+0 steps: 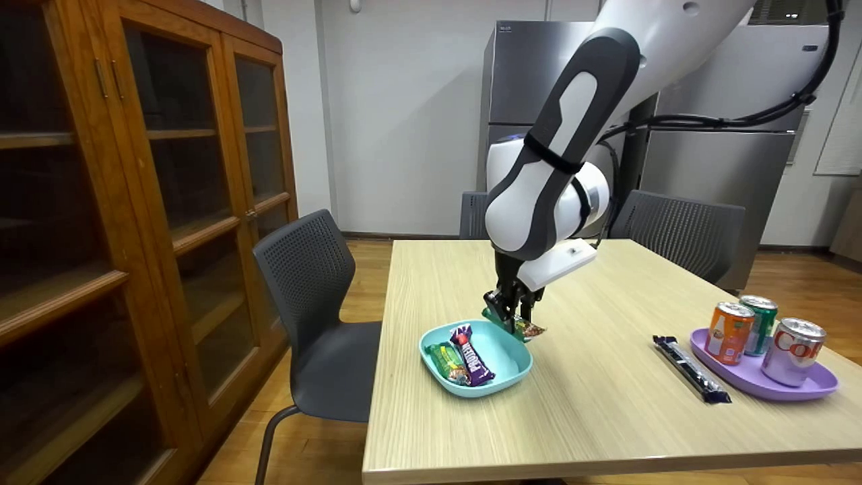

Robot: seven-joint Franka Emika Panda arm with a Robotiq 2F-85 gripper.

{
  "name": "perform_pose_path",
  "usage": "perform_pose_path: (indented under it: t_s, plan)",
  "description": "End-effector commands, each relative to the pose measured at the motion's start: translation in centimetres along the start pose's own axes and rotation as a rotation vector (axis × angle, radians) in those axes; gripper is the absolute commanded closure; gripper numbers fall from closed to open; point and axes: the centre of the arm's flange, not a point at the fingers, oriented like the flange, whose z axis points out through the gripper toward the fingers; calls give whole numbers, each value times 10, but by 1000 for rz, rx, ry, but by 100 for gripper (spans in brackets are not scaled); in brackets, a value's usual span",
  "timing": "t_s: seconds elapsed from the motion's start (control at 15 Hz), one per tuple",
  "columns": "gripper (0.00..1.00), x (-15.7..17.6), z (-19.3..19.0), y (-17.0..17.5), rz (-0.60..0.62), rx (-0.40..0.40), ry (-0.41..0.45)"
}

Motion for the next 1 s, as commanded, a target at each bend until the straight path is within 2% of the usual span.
perform_pose_path:
  t_s: [0.0,0.4,0.93]
  plan:
    - [84,4,-15,-13,15,-46,-5]
    - [84,12,-18,-36,2,-51,-4]
    - [84,15,-6,-55,-11,-22,-52]
